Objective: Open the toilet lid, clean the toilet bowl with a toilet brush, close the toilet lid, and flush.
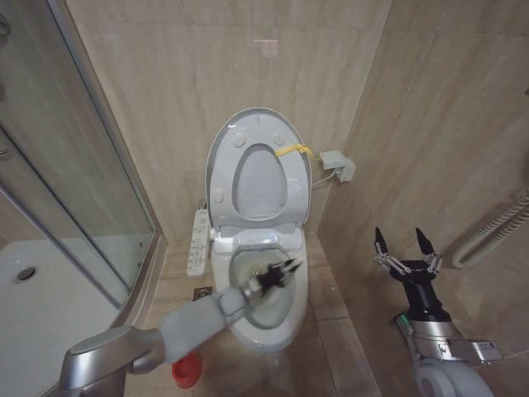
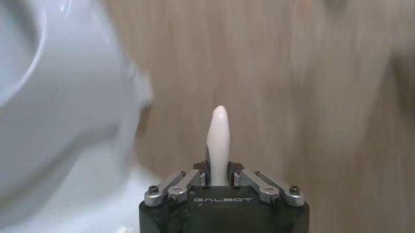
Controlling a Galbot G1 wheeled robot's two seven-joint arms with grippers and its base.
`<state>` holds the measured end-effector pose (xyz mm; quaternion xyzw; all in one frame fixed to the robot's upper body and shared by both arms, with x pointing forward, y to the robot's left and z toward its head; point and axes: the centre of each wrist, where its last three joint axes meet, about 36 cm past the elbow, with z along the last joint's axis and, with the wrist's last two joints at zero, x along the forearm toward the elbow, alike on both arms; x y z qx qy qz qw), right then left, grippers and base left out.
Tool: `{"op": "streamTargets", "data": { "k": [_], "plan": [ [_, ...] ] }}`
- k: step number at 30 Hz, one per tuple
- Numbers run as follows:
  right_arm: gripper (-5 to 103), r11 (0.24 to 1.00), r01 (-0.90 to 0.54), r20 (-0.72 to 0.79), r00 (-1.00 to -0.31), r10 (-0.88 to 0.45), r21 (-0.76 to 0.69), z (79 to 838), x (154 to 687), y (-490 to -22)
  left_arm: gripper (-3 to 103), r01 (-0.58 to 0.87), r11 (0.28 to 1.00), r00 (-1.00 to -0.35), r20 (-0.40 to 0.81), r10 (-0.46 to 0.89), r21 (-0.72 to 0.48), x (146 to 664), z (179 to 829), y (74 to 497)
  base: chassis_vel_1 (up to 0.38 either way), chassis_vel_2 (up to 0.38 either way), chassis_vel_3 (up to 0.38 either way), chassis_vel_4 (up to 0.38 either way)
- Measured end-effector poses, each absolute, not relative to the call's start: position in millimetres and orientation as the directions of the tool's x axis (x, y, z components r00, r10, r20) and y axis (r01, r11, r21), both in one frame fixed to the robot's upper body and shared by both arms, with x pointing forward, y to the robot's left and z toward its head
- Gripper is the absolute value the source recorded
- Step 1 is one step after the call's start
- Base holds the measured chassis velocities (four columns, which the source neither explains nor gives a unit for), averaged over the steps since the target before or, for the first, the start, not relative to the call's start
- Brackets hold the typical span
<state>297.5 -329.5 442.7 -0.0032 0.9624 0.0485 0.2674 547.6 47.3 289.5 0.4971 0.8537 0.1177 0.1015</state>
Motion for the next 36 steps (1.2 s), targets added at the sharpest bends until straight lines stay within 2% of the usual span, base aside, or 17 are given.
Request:
{"op": "streamTargets", "data": {
  "k": [3,6,9,13,14,16,19,20,22,25,28,30,31,33,36],
  "plan": [
    [100,0.996,-0.030,-0.515,-0.857,0.020,0.088,443,297,-332,19,0.836,0.477,-0.468,-0.100,0.878,0.273,542,304,27,0.000,0.000,0.000,0.000],
    [100,0.996,-0.028,-0.515,-0.857,0.019,0.084,445,295,-335,19,0.806,0.487,-0.511,-0.018,0.859,0.337,558,268,69,0.000,0.000,0.000,0.000],
    [100,0.996,-0.030,-0.516,-0.857,0.016,0.081,446,295,-336,19,0.798,0.490,-0.524,0.001,0.852,0.352,561,258,82,0.000,0.000,0.000,0.000],
    [100,0.996,-0.031,-0.518,-0.855,0.014,0.078,447,297,-338,19,0.801,0.502,-0.512,-0.060,0.857,0.327,562,276,53,0.031,0.050,0.013,-0.001],
    [100,0.996,-0.030,-0.520,-0.854,0.016,0.081,447,298,-337,19,0.814,0.499,-0.489,-0.112,0.865,0.299,557,296,25,0.000,0.000,0.000,0.000],
    [100,0.996,-0.030,-0.520,-0.854,0.018,0.083,446,298,-337,19,0.817,0.496,-0.482,-0.122,0.868,0.294,556,300,19,0.000,0.000,0.000,0.000],
    [100,0.996,-0.028,-0.519,-0.854,0.021,0.087,446,297,-336,19,0.817,0.493,-0.489,-0.095,0.867,0.299,555,291,27,-0.038,-0.027,-0.023,-0.013],
    [100,0.996,-0.029,-0.518,-0.855,0.021,0.087,446,296,-335,19,0.805,0.493,-0.513,-0.030,0.858,0.329,559,266,55,0.000,0.000,0.000,0.000],
    [100,0.996,-0.030,-0.519,-0.855,0.018,0.084,447,295,-336,19,0.799,0.492,-0.523,-0.005,0.853,0.346,561,254,70,0.033,0.005,0.006,0.011],
    [100,0.996,-0.028,-0.519,-0.854,0.018,0.082,447,296,-337,19,0.802,0.494,-0.515,-0.030,0.857,0.336,559,261,57,0.059,0.057,0.037,0.031],
    [100,0.996,-0.025,-0.520,-0.854,0.024,0.086,446,296,-337,19,0.824,0.489,-0.474,-0.125,0.872,0.286,548,299,9,0.000,0.000,0.000,0.000],
    [100,0.996,-0.023,-0.520,-0.854,0.026,0.088,446,296,-336,19,0.828,0.485,-0.468,-0.129,0.874,0.282,546,301,6,0.000,0.000,0.000,0.000],
    [100,0.996,-0.023,-0.519,-0.854,0.027,0.089,446,296,-336,19,0.827,0.484,-0.470,-0.120,0.874,0.285,546,298,10,0.000,0.000,0.000,0.000],
    [100,0.996,-0.021,-0.515,-0.857,0.029,0.092,445,294,-335,19,0.808,0.488,-0.507,-0.034,0.862,0.329,554,263,52,0.000,0.000,0.000,0.000],
    [100,0.996,-0.023,-0.515,-0.857,0.027,0.091,445,293,-335,19,0.799,0.495,-0.521,-0.020,0.853,0.341,557,256,67,0.000,0.000,0.000,0.000]
  ]
}}
